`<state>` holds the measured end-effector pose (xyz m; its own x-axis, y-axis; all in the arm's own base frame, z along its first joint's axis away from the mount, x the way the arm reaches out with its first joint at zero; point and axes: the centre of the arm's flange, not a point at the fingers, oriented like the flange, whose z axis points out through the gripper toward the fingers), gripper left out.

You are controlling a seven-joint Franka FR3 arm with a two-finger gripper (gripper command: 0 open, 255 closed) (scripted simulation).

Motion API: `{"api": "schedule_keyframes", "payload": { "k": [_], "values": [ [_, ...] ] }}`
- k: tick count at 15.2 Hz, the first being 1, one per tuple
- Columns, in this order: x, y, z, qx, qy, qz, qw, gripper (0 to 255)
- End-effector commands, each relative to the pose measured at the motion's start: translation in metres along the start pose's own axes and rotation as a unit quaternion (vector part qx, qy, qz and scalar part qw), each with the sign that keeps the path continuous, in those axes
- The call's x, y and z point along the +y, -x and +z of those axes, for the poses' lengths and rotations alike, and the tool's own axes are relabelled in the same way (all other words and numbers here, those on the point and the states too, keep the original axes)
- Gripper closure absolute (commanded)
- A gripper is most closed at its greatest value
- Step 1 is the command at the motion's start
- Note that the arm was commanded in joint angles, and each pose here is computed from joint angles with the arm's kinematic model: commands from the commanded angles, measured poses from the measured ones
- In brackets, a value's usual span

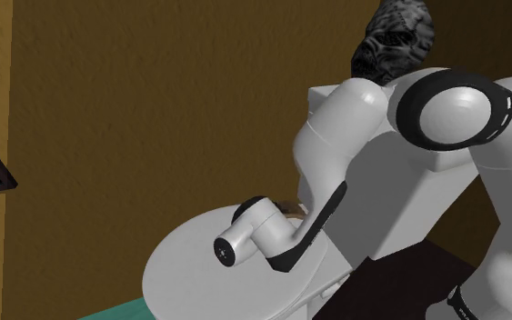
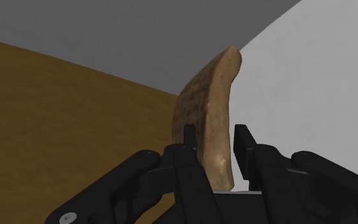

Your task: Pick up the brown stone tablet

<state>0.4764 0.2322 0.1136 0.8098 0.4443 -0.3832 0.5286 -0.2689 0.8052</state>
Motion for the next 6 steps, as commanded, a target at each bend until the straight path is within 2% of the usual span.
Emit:
{"api": "schedule_keyframes", "payload": {
  "k": [1,6],
  "values": [
    [0.008,0.004,-0.006,0.000,0.000,0.000,1.0000,255],
    [0.021,0.011,-0.014,0.000,0.000,0.000,1.0000,255]
  ]
}}
